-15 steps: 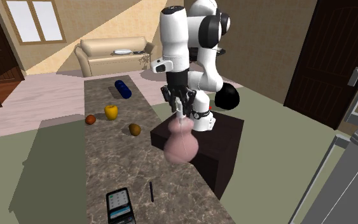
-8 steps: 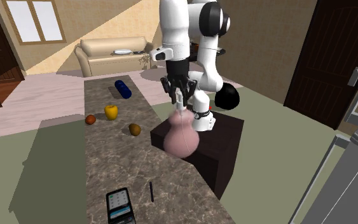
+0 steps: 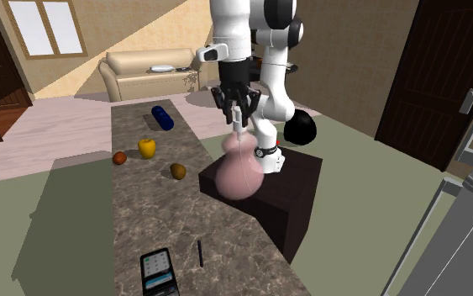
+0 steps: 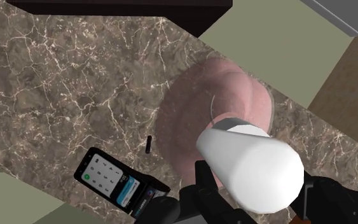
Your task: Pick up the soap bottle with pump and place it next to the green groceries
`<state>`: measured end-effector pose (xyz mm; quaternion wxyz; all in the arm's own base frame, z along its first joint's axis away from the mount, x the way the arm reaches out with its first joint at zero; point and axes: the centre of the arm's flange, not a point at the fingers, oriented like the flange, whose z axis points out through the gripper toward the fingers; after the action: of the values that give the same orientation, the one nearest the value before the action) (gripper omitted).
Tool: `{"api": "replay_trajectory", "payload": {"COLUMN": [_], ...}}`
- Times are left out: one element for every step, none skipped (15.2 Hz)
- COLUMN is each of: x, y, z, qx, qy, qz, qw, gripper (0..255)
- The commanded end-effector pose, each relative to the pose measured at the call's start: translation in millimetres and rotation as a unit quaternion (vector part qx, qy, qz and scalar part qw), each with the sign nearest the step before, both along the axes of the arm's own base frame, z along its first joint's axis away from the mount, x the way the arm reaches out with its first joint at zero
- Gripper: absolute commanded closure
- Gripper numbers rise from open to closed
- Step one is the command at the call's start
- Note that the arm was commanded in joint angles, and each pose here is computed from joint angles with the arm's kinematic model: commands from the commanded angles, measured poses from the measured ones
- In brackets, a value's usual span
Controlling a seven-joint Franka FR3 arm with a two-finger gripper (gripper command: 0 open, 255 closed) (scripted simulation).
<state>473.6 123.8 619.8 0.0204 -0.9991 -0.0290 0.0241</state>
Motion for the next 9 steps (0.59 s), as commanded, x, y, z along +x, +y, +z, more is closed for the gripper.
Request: {"api": "replay_trajectory", "payload": {"x": [-1, -1, -1, -1, -1, -1, -1, -1, -2], "y": [0, 0, 0, 0, 0, 0, 0, 0, -13], "z": [11, 16, 22, 27, 32, 38, 43, 48, 48], "qx": [0.000, 0.000, 0.000, 0.000, 0.000, 0.000, 0.000, 0.000, 0.000], "qy": [0.000, 0.000, 0.000, 0.000, 0.000, 0.000, 0.000, 0.000, 0.000], "qz": [0.000, 0.000, 0.000, 0.000, 0.000, 0.000, 0.000, 0.000, 0.000], "qw": [1.0000, 1.0000, 1.0000, 1.0000, 1.0000, 1.0000, 1.0000, 1.0000, 1.0000], "gripper": [255, 255, 255, 255, 255, 255, 255, 255, 255]}}
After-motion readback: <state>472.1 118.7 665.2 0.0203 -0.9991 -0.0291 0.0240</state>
